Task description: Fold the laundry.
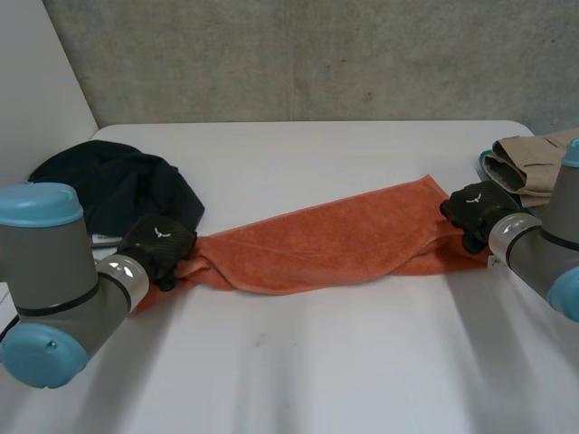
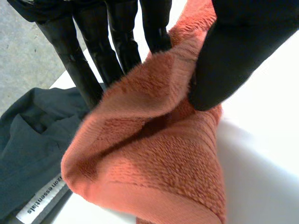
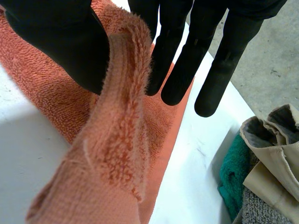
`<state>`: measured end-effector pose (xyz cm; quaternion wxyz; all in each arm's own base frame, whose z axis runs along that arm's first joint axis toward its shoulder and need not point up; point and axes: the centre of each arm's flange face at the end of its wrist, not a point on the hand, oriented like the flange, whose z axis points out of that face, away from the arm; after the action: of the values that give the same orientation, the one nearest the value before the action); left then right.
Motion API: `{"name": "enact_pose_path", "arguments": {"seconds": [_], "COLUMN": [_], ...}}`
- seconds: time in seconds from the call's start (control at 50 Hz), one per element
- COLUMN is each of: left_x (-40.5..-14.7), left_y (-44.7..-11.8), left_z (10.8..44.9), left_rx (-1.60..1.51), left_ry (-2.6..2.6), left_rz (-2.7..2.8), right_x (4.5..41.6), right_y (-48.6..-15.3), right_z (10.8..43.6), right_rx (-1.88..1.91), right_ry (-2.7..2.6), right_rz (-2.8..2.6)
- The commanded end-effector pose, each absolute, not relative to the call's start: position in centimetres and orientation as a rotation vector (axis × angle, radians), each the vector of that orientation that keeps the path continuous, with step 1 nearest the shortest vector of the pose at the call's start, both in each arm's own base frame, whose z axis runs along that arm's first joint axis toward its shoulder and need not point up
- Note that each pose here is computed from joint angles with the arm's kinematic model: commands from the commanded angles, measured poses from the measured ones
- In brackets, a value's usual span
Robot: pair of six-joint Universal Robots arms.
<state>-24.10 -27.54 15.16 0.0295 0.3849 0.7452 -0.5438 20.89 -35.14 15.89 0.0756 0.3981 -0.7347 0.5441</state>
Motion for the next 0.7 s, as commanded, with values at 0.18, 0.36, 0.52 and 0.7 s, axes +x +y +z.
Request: {"name": "enact_pose_path", "arguments": {"seconds": [0.18,0.36,0.52,0.7], "left_x": [-24.6,-23.1,-21.8,-22.9], "left_y": [-37.3,-43.1,-41.9,-41.2], "left_z": [21.7,37.7,42.7,35.4], "left_rx": [0.962,0.488,0.285,0.446], "left_ry": [2.023,1.423,1.225,1.563], "left_rz": [-1.964,-2.636,-2.963,-2.835], "right_x": [23.2,22.8,22.5,23.0], "right_y": [-40.0,-45.0,-43.8,-43.7], "right_z": [20.1,36.3,39.6,33.6], "right_rx": [1.178,0.519,0.455,0.651], "right_ry": [-1.846,-1.151,-0.945,-1.203], "right_rz": [1.862,2.511,2.679,2.591]}}
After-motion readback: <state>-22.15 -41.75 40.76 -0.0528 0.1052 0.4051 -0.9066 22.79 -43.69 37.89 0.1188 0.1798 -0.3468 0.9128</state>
